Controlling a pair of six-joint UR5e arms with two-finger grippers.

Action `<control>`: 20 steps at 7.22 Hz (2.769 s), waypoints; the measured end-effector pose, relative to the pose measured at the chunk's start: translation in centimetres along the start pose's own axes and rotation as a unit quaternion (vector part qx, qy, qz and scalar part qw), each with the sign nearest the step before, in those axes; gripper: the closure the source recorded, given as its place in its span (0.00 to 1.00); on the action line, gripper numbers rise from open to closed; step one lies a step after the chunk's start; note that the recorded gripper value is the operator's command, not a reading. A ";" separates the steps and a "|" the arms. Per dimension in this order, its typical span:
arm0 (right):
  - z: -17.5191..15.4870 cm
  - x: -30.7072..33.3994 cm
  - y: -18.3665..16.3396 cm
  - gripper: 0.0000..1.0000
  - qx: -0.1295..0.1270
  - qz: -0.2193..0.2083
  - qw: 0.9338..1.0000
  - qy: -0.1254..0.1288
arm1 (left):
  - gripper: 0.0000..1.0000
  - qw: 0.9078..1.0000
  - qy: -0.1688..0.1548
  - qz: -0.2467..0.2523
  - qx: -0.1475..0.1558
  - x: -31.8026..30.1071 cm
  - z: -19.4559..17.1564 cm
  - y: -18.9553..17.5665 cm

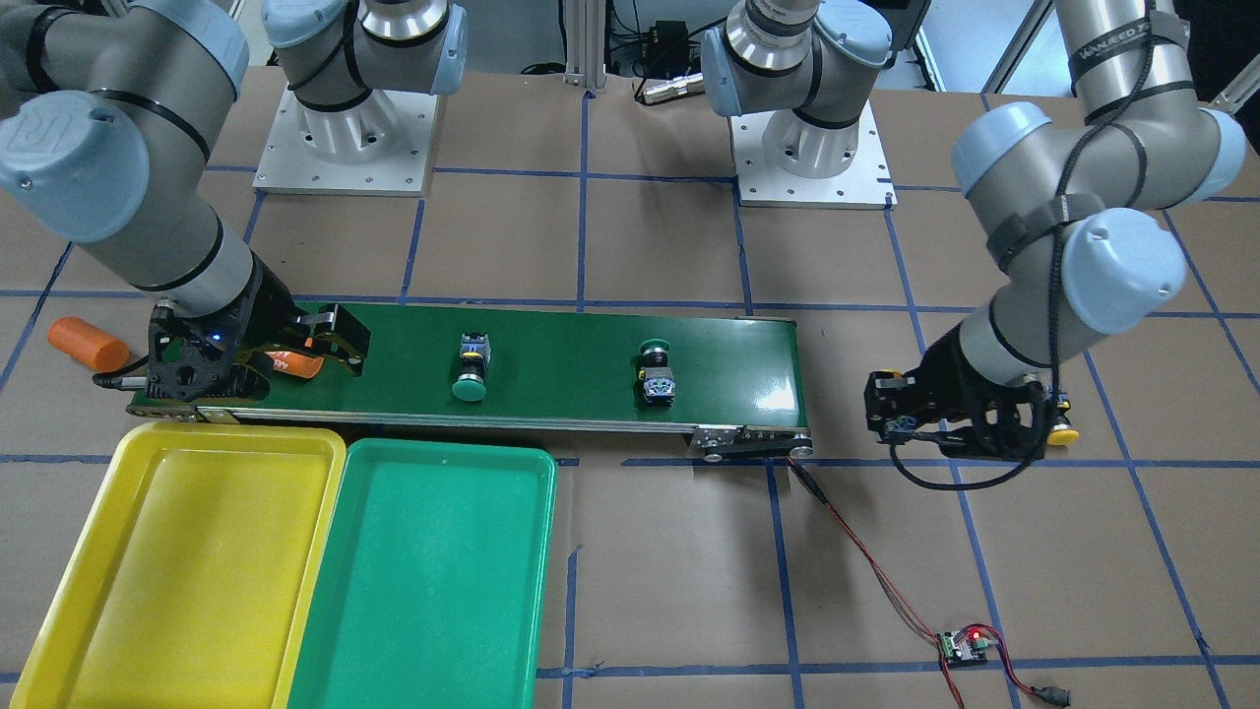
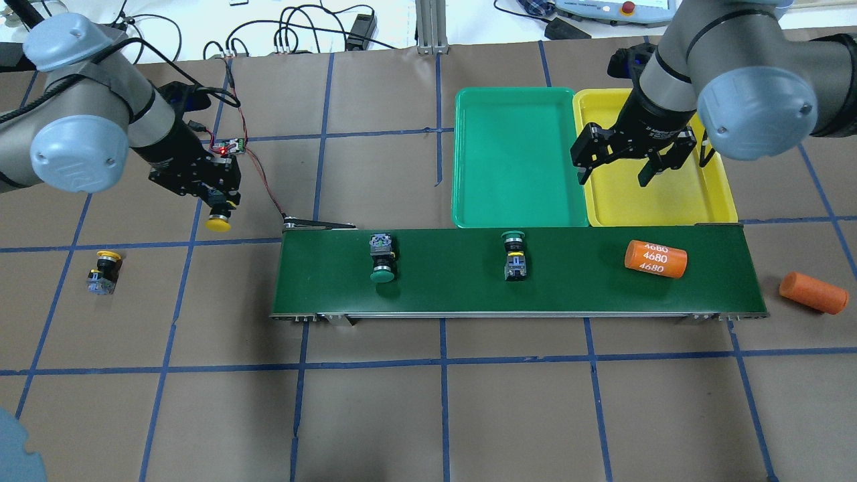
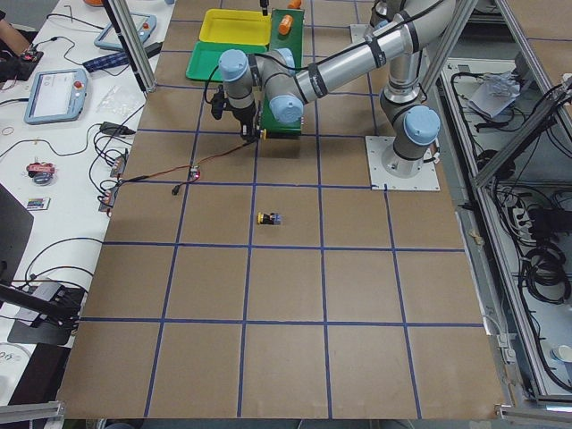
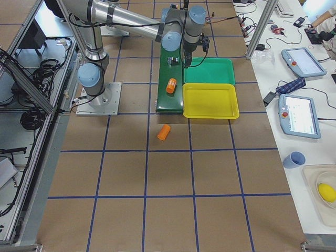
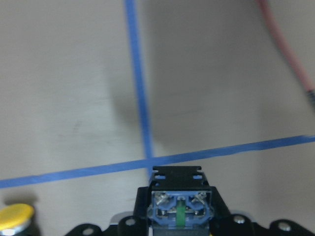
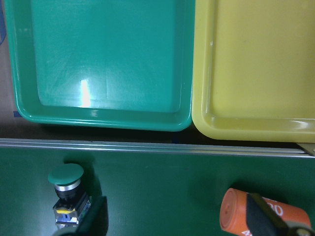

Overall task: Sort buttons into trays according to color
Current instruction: 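Place the yellow-capped button on the belt while the right gripper lowers, then grasp the belt's green-capped button with right gripper while left reaches table button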

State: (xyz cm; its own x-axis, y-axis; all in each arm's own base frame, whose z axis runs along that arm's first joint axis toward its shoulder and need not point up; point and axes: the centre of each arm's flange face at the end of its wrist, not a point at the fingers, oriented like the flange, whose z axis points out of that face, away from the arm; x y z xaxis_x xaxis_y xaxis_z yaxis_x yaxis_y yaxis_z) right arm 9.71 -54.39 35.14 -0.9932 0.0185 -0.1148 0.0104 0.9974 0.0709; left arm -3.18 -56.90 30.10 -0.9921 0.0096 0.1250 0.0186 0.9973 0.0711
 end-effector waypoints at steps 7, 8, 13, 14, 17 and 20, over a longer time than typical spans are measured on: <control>4.8 0.9 1.7 0.00 -0.018 0.016 0.999 -0.038 | 0.01 0.999 0.012 0.021 -0.039 7.6 6.4 3.7; 5.3 1.8 1.8 0.00 -0.024 0.025 0.999 -0.037 | 0.00 0.999 0.010 0.022 -0.033 7.6 6.7 3.5; 8.4 3.1 5.3 0.00 -0.046 0.069 0.994 -0.067 | 0.00 1.000 -0.026 0.012 0.006 1.8 0.8 2.0; 8.6 3.0 5.5 0.00 -0.047 0.073 0.993 -0.077 | 0.00 0.999 -0.038 0.021 0.006 -3.2 -0.4 1.6; 8.8 3.1 5.6 0.00 -0.044 0.074 0.992 -0.087 | 0.00 0.998 -0.024 0.048 -0.014 -18.7 0.7 4.2; 8.9 3.3 5.2 0.00 -0.034 0.071 0.993 -0.084 | 0.00 0.997 -0.043 0.064 0.008 -25.8 3.7 5.7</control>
State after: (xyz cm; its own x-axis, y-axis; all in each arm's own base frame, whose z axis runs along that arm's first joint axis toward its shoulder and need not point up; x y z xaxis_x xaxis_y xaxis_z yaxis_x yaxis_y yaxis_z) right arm 7.52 -48.53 26.33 -0.9491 0.1762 -0.2611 0.1360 0.9769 0.1650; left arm 22.11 -51.15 23.62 -0.9886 0.1428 0.0474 0.1449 0.9885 0.0435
